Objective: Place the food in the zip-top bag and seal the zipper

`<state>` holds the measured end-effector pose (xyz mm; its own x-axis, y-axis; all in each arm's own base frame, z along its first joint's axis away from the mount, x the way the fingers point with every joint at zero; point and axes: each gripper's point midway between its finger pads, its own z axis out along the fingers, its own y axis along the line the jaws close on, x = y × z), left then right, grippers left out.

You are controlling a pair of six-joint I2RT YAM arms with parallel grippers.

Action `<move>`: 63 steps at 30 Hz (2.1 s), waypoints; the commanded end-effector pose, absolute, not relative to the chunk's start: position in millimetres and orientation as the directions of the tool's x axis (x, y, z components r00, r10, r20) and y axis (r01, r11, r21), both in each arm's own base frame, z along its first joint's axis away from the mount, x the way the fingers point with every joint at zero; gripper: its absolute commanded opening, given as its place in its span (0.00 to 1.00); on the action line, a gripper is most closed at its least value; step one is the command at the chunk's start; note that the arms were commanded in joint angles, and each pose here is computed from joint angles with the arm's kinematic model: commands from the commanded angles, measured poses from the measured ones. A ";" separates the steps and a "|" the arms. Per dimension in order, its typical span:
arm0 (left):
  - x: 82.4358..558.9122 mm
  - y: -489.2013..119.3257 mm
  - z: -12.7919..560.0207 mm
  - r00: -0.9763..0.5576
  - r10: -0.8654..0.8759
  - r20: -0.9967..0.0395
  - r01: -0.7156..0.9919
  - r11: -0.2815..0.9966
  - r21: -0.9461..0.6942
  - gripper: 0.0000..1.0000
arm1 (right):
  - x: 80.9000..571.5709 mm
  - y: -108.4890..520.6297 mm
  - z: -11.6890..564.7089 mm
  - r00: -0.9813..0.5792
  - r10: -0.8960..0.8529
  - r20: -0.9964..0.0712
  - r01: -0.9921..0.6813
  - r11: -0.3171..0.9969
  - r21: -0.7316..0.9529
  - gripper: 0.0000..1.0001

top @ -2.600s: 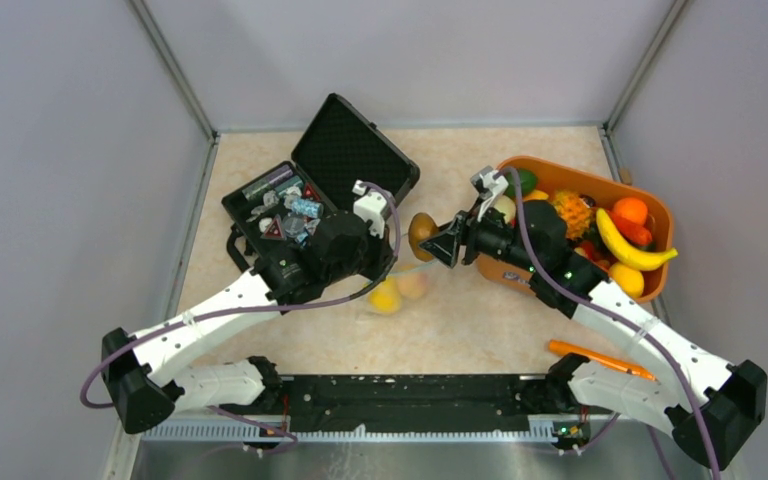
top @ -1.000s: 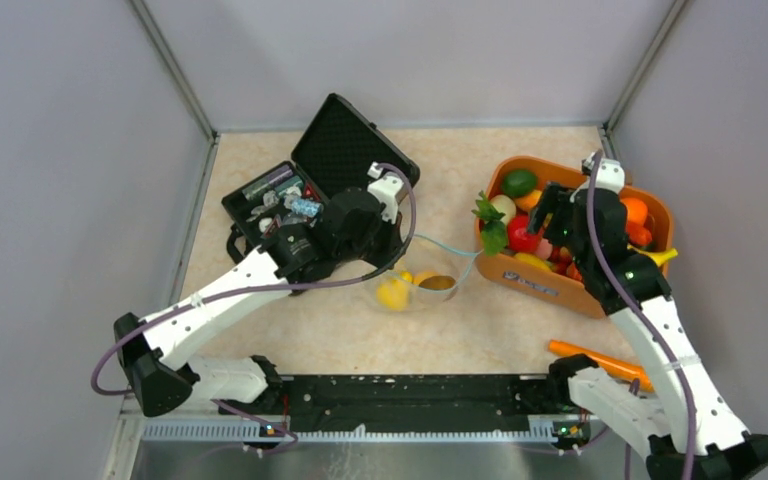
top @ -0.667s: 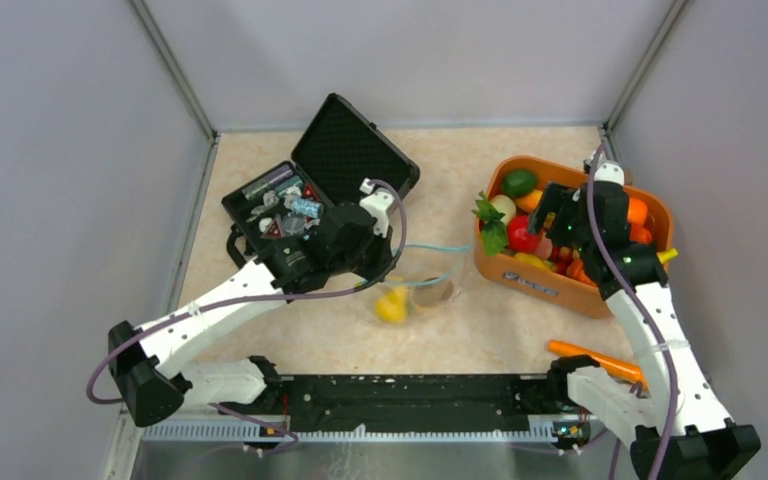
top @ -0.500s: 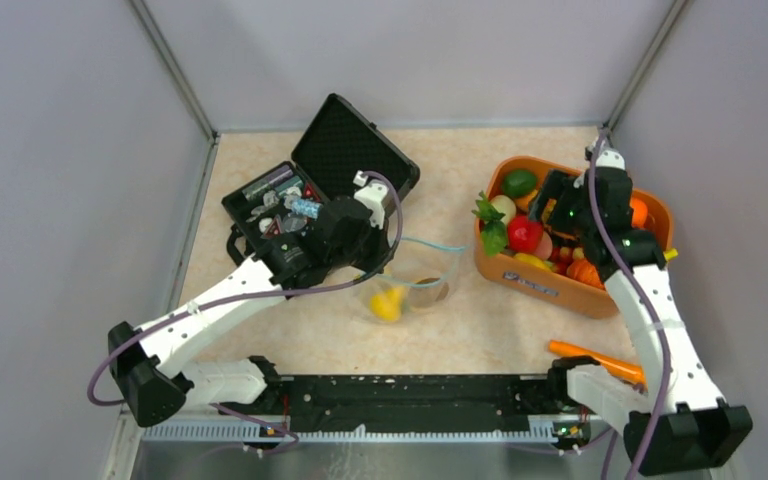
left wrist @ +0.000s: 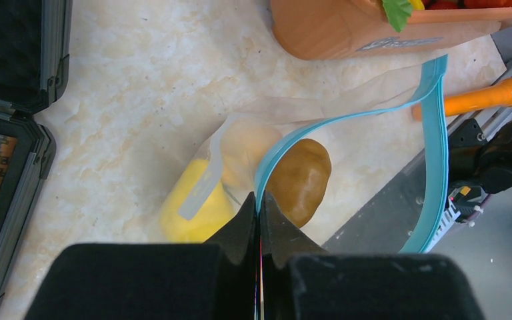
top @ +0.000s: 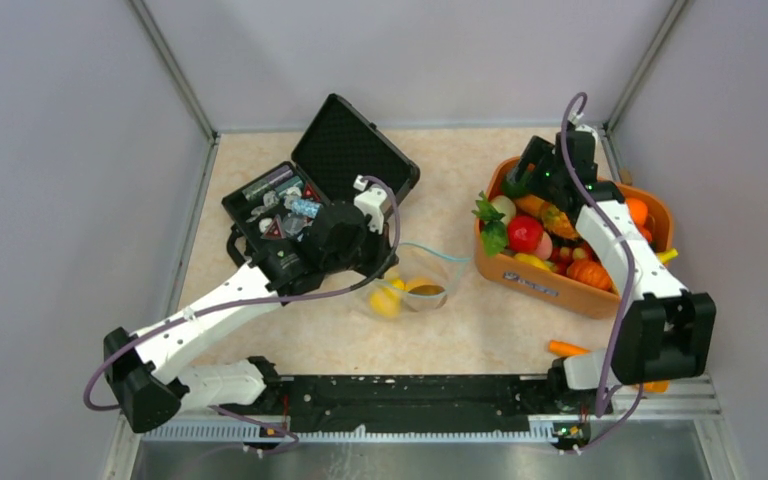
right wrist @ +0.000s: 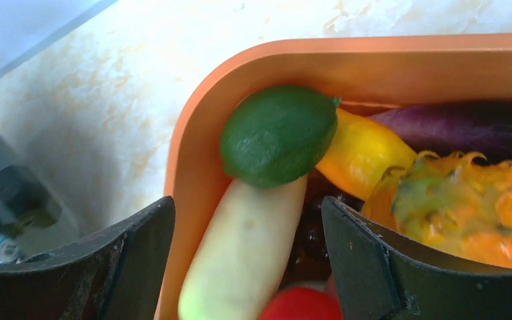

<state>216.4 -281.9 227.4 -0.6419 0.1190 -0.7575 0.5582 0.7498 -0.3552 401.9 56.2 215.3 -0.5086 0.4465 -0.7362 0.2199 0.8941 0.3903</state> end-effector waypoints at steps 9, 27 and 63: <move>217.1 -282.8 256.4 -0.568 0.056 -0.821 0.599 0.712 -0.366 0.00 | 443.7 19.2 198.6 -0.483 0.413 -0.772 0.345 0.900 0.266 0.79; 209.6 -280.4 251.7 -0.580 0.072 -0.811 0.609 0.701 -0.372 0.00 | 454.4 60.7 190.2 -0.537 0.415 -0.735 0.090 0.894 0.439 0.49; 222.9 -291.0 264.6 -0.569 0.031 -0.822 0.594 0.706 -0.385 0.00 | 326.6 99.4 330.1 -0.327 0.437 -0.838 -0.285 0.800 0.528 0.40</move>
